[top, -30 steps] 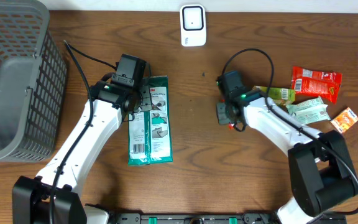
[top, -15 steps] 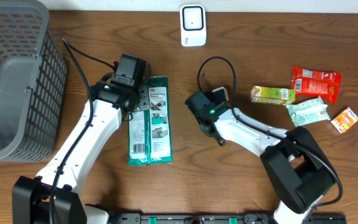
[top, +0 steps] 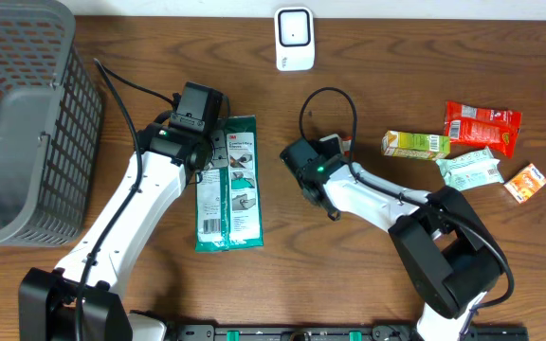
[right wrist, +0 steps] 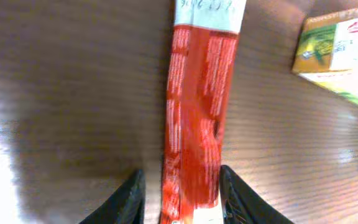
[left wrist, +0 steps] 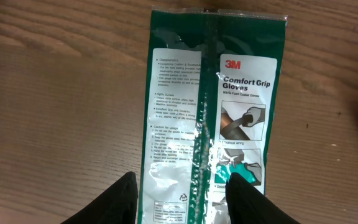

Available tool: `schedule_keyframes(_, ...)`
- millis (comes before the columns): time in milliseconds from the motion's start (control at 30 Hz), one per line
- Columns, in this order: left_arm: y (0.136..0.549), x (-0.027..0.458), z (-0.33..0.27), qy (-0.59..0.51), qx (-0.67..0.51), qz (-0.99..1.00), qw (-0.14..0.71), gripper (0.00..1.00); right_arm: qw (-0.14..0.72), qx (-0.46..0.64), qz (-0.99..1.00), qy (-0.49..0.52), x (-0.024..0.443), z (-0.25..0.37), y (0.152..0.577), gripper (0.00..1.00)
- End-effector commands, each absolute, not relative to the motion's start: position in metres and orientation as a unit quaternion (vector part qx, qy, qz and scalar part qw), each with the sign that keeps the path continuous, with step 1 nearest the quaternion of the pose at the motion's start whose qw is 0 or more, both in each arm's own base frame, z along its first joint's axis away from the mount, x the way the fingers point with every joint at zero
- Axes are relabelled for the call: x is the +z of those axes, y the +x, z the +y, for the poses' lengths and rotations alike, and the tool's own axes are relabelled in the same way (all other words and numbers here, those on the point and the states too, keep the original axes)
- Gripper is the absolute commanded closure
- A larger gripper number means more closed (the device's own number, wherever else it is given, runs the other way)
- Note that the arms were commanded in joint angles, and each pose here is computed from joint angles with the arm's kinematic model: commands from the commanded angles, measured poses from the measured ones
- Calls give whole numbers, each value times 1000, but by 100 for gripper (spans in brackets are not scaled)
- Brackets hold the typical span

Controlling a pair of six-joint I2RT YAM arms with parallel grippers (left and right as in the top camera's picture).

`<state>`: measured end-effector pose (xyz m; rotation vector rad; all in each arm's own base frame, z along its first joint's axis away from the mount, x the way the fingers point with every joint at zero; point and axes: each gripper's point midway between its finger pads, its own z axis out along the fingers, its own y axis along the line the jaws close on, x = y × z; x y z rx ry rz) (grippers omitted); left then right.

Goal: Scan the item barcode

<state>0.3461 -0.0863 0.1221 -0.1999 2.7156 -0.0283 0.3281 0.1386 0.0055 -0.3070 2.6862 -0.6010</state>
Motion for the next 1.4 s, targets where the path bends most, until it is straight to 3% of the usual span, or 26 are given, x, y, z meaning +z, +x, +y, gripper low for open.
schedule_keyframes(0,350,123,-83,-71,-3,975,211,52,166,-169,965,-111,8,159,326,65)
schedule_keyframes(133,350,123,-83,-71,-3,975,211,52,139,-134,976,-102,7,163,324,67)
schedule_keyframes(267,350,123,-83,-71,-3,975,211,51,95,-23,992,-76,12,177,329,79)
schedule_keyframes(467,349,123,-83,-71,-3,975,211,51,63,120,990,-25,20,185,341,81)
schedule_keyframes(567,349,123,-83,-71,-3,975,211,51,55,150,987,-8,23,181,345,99)
schedule_keyframes(700,350,123,-83,-71,-3,975,211,51,73,143,987,-16,30,174,351,99)
schedule_keyframes(967,350,124,-83,-71,-3,975,212,51,185,-24,980,-72,72,155,358,99)
schedule_keyframes(1000,350,124,-83,-71,-4,975,212,51,179,-25,981,-65,69,159,353,95)
schedule_keyframes(1033,350,123,-83,-71,-3,975,211,51,159,-9,986,-42,64,162,344,73)
schedule_keyframes(1100,349,123,-83,-71,-2,975,209,51,143,6,989,-22,61,159,341,61)
schedule_keyframes(1367,349,123,-83,-71,-3,975,209,51,81,156,985,-1,43,152,335,71)
